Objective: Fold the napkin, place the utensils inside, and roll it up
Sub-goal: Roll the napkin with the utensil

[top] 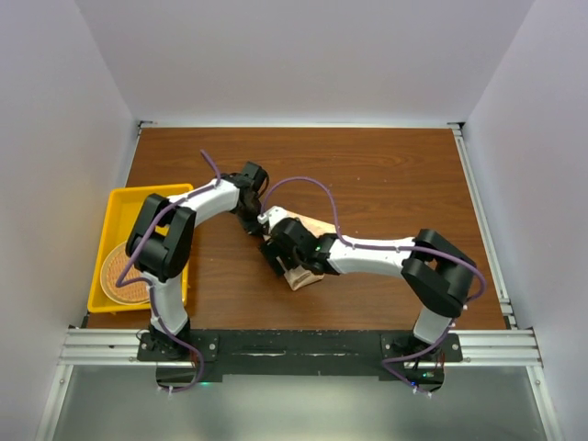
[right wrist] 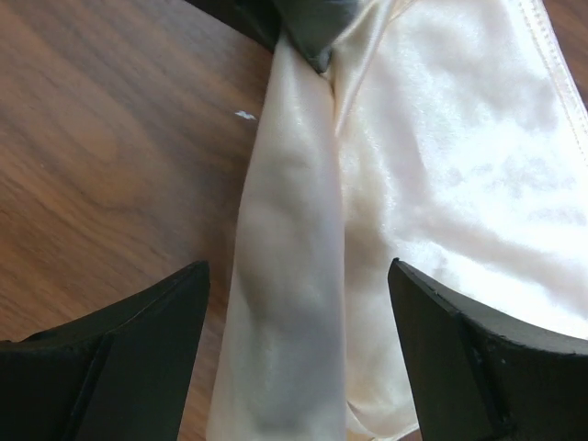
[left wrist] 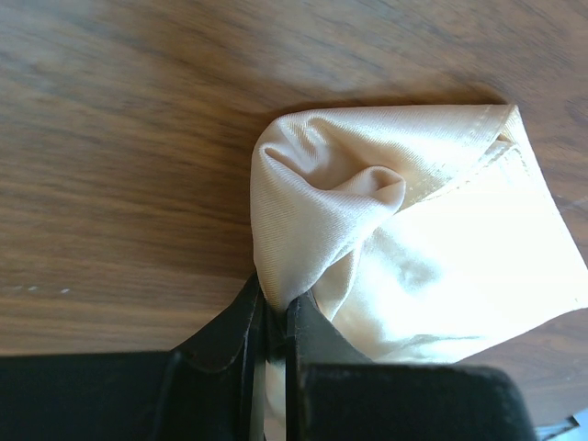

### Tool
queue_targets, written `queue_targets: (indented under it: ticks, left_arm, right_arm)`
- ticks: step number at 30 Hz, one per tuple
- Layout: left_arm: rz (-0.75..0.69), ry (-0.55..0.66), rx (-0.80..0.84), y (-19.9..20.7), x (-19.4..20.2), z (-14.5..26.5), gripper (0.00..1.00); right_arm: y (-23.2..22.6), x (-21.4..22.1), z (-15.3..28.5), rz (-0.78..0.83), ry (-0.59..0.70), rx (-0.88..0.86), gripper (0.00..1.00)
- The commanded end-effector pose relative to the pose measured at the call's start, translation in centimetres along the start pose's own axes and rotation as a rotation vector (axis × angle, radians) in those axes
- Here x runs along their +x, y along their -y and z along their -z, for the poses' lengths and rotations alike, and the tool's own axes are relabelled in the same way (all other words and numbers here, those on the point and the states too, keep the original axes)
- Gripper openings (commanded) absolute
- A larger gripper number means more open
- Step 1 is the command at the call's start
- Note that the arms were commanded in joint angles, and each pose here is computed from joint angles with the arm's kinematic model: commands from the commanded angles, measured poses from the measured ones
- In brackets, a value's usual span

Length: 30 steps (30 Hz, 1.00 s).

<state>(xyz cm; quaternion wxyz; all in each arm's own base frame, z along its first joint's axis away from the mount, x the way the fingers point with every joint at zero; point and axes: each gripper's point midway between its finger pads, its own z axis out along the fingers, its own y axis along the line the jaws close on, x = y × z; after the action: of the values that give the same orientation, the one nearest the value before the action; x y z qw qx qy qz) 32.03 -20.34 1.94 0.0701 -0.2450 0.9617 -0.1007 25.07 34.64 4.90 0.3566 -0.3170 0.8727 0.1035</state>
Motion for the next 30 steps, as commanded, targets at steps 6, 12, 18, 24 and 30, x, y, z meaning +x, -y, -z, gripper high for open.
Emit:
queue_targets:
  ticks: [6,12,18,24,30]
  left_arm:
    - [0.009,-0.022,-0.004,-0.4,0.9,-0.6,0.0]
    - [0.06,-0.036,-0.057,-0.6,0.9,-0.4,0.0]
    - [0.086,-0.049,-0.082,-0.9,1.1,-0.4,0.0]
    - [0.1,-0.058,-0.1,-1.2,1.3,-0.3,0.0]
    - [0.104,-0.057,-0.115,-1.5,1.3,0.0,0.0]
  right_arm:
    - [0.1,-4.5,2.5,-0.016,0.197,-0.046,0.83]
    - [-1.1,-5.0,1.5,0.002,0.201,-0.058,0.71]
    - [-1.5,-4.2,0.2,0.02,0.19,-0.031,0.68]
    - [-1.9,-3.7,-1.2,0.048,0.178,0.007,0.67]
    - [-0.9,-2.2,-2.3,0.029,0.13,0.106,0.38]
